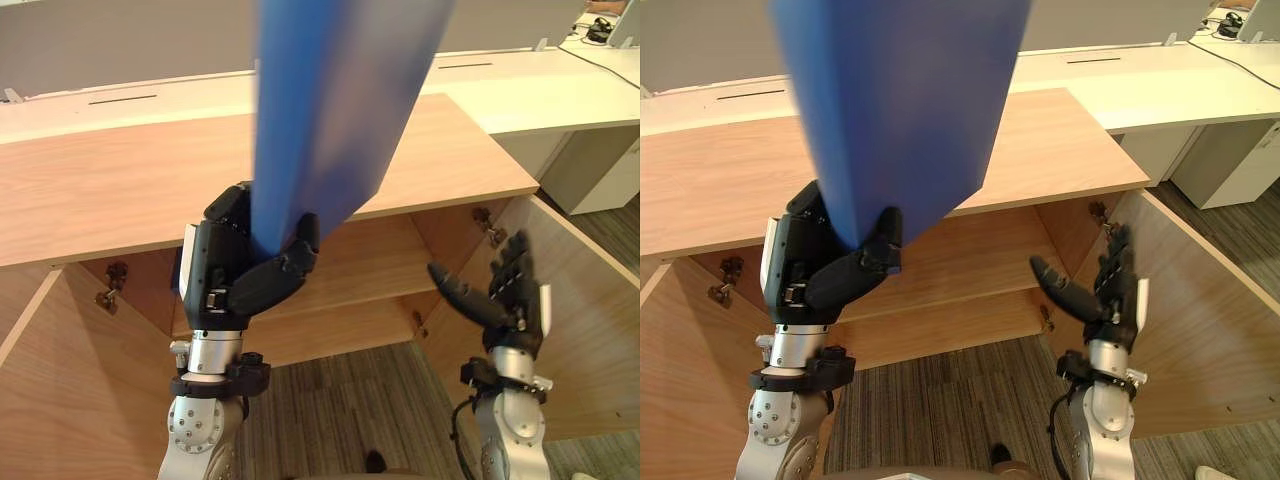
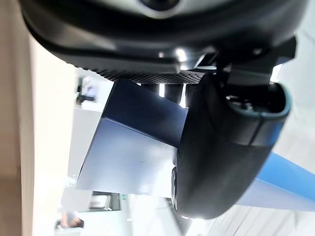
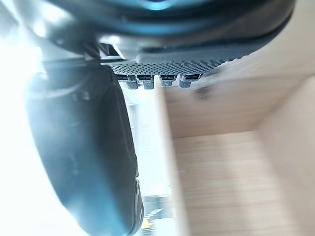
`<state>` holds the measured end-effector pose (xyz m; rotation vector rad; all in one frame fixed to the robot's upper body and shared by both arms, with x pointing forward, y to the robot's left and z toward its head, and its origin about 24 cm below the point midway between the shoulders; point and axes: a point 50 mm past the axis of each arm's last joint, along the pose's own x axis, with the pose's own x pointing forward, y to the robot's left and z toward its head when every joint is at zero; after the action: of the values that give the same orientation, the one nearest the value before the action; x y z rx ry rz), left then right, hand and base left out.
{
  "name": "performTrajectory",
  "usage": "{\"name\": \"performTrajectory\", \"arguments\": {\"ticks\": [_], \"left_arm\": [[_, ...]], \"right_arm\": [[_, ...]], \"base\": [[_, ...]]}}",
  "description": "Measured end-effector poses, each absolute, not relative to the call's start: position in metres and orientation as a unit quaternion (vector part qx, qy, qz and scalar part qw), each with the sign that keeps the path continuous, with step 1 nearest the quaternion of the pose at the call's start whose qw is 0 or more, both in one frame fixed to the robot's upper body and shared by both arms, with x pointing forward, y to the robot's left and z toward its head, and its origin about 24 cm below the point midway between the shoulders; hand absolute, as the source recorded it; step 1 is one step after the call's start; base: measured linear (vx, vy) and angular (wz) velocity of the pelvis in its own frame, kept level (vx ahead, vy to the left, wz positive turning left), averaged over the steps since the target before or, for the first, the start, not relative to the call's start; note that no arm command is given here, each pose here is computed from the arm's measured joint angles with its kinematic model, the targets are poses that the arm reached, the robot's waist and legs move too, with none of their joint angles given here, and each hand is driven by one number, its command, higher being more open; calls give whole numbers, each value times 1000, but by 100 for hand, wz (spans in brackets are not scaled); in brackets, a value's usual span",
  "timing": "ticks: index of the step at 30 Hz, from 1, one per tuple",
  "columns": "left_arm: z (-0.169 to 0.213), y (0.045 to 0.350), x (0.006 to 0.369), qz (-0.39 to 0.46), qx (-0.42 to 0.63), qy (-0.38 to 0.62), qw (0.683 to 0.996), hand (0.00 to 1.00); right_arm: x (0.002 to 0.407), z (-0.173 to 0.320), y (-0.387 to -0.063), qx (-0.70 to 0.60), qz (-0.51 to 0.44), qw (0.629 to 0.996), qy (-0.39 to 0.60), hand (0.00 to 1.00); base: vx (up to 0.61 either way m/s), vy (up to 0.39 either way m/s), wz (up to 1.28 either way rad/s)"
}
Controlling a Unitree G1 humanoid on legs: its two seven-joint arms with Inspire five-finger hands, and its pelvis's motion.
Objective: Walk over to the cabinet, pick up the folder, carry it to the office cabinet, place the folder inside the office cabinet, then close the office cabinet door
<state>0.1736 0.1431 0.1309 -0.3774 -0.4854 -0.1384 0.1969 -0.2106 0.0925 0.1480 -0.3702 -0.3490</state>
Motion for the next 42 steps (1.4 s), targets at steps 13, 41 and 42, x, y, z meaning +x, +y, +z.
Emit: {"name": "performTrajectory", "arguments": {"ticks": [13,41,42], "left_arm": [[93,141,167,-208,-280,-104,931,0],[85,181,188,-123,-203,-148,960,100],[84,186,189,-87,-205,-159,962,100]], "right_arm": [[227,142,-203,95,20,955,-280,100],[240,118,-175,205,155,942,-214,0],[240,121,-173,221,135,938,-229,0]], "base": [[-31,-22,2],[-30,-22,6],[-35,-25,4]]}}
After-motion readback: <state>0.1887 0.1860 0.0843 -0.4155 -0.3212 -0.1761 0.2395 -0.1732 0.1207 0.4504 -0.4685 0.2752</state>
